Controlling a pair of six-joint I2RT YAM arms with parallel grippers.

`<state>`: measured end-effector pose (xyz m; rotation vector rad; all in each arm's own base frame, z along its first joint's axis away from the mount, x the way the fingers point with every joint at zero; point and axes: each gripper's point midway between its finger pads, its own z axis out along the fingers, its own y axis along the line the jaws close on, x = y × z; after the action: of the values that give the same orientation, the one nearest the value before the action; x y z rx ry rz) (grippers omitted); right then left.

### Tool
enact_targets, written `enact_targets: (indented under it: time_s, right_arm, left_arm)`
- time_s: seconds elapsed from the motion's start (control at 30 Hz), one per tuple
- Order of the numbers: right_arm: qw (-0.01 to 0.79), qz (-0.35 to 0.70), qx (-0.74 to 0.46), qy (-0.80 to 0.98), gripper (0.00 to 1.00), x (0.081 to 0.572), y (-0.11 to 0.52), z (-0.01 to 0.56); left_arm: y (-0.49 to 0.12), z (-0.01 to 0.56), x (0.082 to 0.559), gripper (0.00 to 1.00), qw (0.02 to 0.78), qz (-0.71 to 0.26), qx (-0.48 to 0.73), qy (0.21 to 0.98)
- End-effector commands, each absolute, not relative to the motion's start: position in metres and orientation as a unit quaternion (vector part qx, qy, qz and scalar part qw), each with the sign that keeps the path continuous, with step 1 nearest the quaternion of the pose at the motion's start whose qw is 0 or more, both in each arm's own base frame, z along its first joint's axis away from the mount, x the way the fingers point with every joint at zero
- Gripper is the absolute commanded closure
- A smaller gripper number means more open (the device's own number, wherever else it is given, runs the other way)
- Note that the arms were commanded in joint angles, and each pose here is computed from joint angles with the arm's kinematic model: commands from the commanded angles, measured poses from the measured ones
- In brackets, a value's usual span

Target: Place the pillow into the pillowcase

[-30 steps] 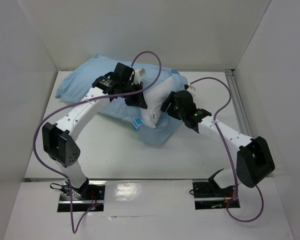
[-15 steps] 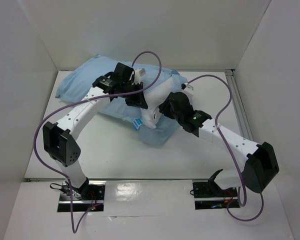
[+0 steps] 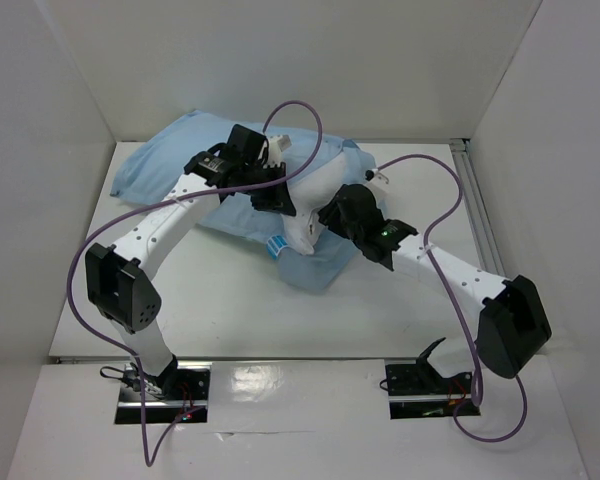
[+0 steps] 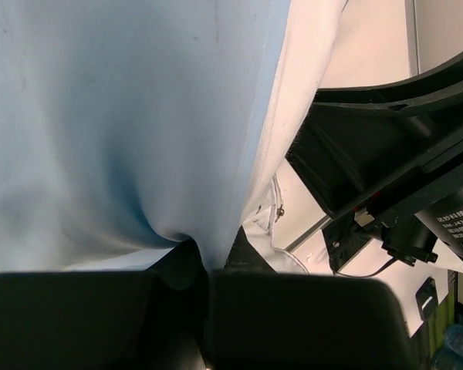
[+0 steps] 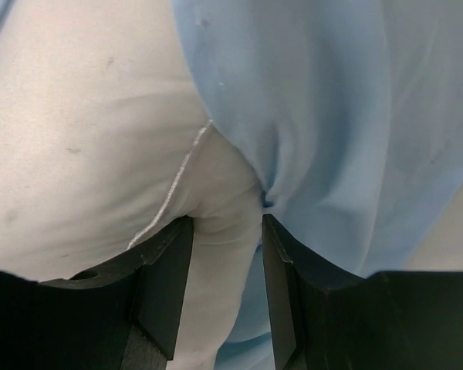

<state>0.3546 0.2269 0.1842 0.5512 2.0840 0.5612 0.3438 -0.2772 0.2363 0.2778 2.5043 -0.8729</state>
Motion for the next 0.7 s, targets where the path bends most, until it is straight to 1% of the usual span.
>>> enact_targets:
  time_s: [0.0, 0.17, 0.4, 0.53, 0.67]
  right_arm:
    - [0.465, 0.200, 0.271, 0.818, 0.52, 0.354, 0.200, 0.189]
    - [0.473, 0.200, 0.284, 0.810, 0.51, 0.350, 0.192, 0.189]
    - [0.471, 0.209, 0.263, 0.816, 0.49, 0.365, 0.210, 0.188]
    - [0.464, 0.210, 0.254, 0.822, 0.48, 0.371, 0.219, 0.178]
    - [0.472, 0.199, 0.262, 0.818, 0.48, 0.388, 0.214, 0.170]
  left_arm:
    - [-0.286, 0.280, 0.361, 1.00, 0.300, -0.359, 0.121, 0.875]
    - [-0.287, 0.281, 0.359, 1.00, 0.298, -0.363, 0.123, 0.874]
    - [-0.287, 0.282, 0.361, 1.00, 0.302, -0.364, 0.124, 0.872]
    - [-0.288, 0.283, 0.360, 1.00, 0.300, -0.367, 0.126, 0.871]
    - [-0.288, 0.283, 0.360, 1.00, 0.300, -0.367, 0.126, 0.871]
